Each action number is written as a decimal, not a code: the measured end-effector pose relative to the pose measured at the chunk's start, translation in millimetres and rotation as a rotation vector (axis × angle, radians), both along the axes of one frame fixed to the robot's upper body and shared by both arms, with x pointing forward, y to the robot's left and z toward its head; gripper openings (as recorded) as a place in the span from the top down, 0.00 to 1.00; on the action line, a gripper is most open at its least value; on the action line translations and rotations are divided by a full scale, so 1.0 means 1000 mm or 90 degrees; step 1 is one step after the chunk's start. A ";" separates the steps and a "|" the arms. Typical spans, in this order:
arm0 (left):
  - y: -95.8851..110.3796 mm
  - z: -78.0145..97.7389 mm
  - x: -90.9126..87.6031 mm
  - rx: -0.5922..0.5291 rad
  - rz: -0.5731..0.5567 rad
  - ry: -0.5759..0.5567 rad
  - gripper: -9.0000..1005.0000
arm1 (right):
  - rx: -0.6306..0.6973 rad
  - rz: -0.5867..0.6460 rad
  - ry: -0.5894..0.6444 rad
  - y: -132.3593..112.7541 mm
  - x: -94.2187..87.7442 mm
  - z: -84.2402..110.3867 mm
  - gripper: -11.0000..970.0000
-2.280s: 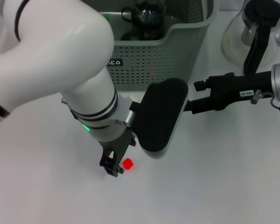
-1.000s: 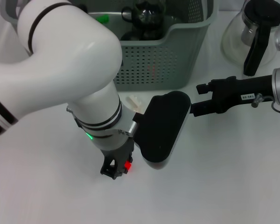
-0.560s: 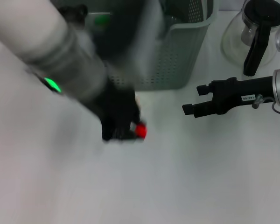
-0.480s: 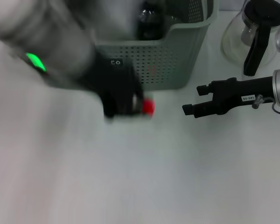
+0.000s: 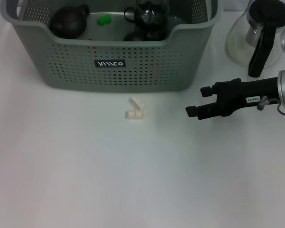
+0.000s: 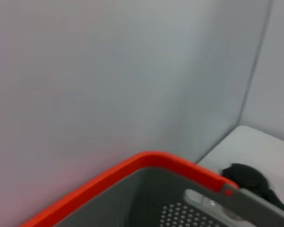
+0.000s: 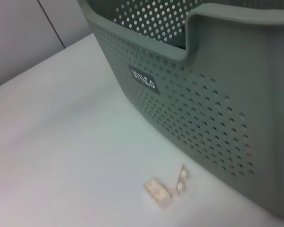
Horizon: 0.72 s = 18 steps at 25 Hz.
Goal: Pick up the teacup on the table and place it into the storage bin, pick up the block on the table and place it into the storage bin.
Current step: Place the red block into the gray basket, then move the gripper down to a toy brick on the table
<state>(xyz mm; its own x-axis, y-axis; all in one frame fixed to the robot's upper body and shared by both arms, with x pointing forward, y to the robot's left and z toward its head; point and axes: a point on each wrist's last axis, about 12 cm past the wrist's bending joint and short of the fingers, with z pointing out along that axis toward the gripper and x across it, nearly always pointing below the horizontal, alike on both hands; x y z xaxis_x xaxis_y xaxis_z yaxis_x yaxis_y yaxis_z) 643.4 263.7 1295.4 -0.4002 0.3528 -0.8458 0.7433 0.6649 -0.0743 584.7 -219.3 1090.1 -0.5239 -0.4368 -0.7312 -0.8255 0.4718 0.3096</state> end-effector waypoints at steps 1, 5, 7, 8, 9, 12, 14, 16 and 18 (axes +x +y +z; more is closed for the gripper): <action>0.001 -0.004 0.008 -0.005 0.010 0.010 0.70 | 0.000 0.000 0.000 0.000 0.000 0.000 0.03; -0.004 -0.017 0.027 -0.003 0.042 0.018 0.68 | 0.000 0.001 0.002 0.000 0.000 0.001 0.03; -0.009 -0.018 0.029 0.014 0.048 0.008 0.67 | -0.001 0.000 0.002 -0.001 0.001 0.001 0.03; -0.011 -0.017 0.029 0.019 0.049 0.003 0.66 | -0.001 0.000 0.002 -0.001 0.001 0.002 0.03; -0.013 -0.015 0.028 0.020 0.049 -0.003 0.66 | -0.001 0.000 0.002 -0.001 0.001 0.002 0.03; -0.014 -0.005 0.022 0.020 0.041 -0.020 0.64 | -0.001 0.000 0.001 -0.001 0.001 0.002 0.03; -0.016 0.002 0.013 0.019 0.017 -0.024 0.59 | -0.001 0.000 0.000 -0.001 0.002 0.003 0.03; -0.020 0.011 -0.003 0.018 -0.040 -0.020 0.49 | -0.001 0.000 0.000 -0.001 0.002 0.003 0.03; -0.026 0.016 -0.027 0.020 -0.133 -0.017 0.39 | -0.001 -0.001 -0.001 -0.002 0.002 0.003 0.03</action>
<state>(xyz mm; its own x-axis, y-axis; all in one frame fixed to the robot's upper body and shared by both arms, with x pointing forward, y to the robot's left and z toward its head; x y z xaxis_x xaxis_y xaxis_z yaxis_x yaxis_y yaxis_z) 616.1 237.6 1311.6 -0.2927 0.4524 -0.8424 0.8670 0.4971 -0.0342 586.7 -220.9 1093.4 -0.5235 -0.4378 -0.7309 -0.8254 0.4734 0.3077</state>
